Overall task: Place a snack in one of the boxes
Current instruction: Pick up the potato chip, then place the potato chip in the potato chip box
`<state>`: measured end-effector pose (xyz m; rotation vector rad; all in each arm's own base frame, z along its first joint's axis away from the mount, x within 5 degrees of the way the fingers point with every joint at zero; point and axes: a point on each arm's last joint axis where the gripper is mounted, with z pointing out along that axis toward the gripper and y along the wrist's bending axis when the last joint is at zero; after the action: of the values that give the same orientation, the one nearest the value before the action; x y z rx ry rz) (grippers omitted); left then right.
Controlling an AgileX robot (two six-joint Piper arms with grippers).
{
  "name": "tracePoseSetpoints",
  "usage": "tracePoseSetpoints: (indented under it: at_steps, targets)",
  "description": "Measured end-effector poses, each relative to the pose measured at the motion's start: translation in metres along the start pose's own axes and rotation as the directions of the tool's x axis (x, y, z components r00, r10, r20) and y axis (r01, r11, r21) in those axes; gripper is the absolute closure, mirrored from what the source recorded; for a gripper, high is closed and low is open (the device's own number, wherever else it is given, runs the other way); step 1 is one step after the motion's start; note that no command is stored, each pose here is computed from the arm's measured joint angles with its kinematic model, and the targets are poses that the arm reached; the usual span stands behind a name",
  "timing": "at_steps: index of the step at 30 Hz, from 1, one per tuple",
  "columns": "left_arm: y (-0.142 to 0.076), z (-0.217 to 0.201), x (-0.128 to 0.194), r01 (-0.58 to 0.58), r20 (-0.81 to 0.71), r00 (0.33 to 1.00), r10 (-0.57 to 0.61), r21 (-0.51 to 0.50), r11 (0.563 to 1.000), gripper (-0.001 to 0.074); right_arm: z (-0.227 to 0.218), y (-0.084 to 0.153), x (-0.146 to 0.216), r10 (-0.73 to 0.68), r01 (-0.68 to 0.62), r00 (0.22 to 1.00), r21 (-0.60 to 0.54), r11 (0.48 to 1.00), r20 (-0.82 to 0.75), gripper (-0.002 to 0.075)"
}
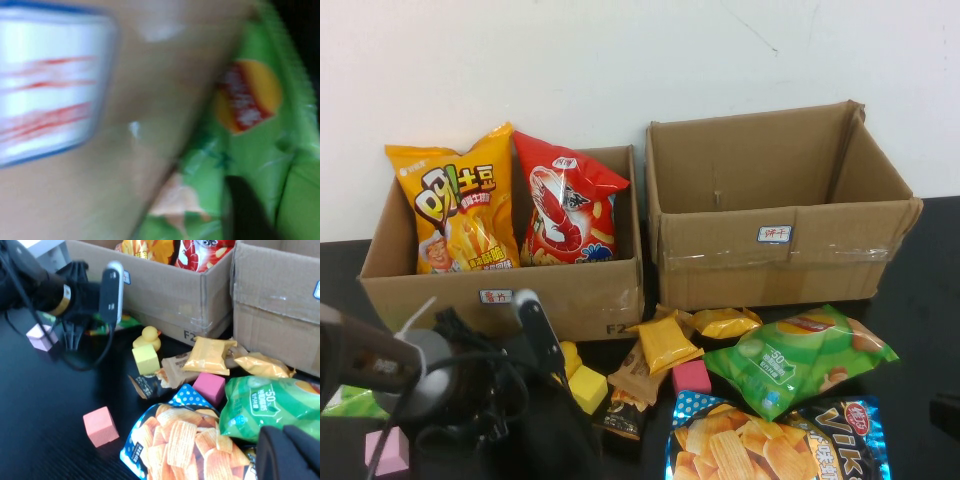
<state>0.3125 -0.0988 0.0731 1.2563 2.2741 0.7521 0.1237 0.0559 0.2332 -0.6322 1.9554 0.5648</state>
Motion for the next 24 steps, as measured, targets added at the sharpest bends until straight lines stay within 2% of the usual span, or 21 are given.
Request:
tracePoseSetpoints:
  at_steps: [1, 4, 9, 12, 15, 20, 24]
  targets:
    - [0.004, -0.002, 0.000, 0.023, -0.006, 1.000, -0.023, -0.017, 1.000, 0.0531, 0.000, 0.000, 0.000, -0.001, 0.001, 1.000, 0.000, 1.000, -0.001, 0.0727]
    - [0.013, -0.014, 0.001, 0.143, -0.015, 0.990, -0.143, -0.019, 0.990, 0.0531, 0.000, 0.000, 0.000, -0.002, 0.002, 1.000, 0.000, 1.000, -0.001, 0.0727]
    - [0.026, -0.061, -0.008, 0.358, 0.053, 0.932, -0.358, 0.009, 0.934, 0.0544, 0.000, 0.000, 0.000, -0.002, 0.002, 1.000, 0.000, 1.000, -0.001, 0.0727]
    - [0.034, -0.106, -0.020, 0.445, 0.169, 0.878, -0.448, 0.054, 0.894, 0.0581, 0.000, 0.000, 0.000, 0.001, -0.001, 1.000, 0.000, 1.000, 0.001, 0.0727]
    - [0.039, -0.157, -0.029, 0.465, 0.314, 0.823, -0.473, 0.105, 0.879, 0.0582, 0.000, 0.000, 0.000, 0.003, -0.003, 1.000, 0.000, 1.000, 0.002, 0.0727]
    - [0.060, -0.229, -0.019, 0.497, 0.534, 0.676, -0.507, 0.177, 0.850, 0.0582, 0.000, 0.000, -0.001, 0.007, -0.007, 1.000, -0.002, 1.000, 0.006, 0.0727]
    - [0.083, -0.261, -0.003, 0.551, 0.664, 0.527, -0.531, 0.208, 0.808, 0.0582, 0.000, 0.001, -0.001, 0.009, -0.009, 1.000, -0.008, 1.000, 0.007, 0.0727]
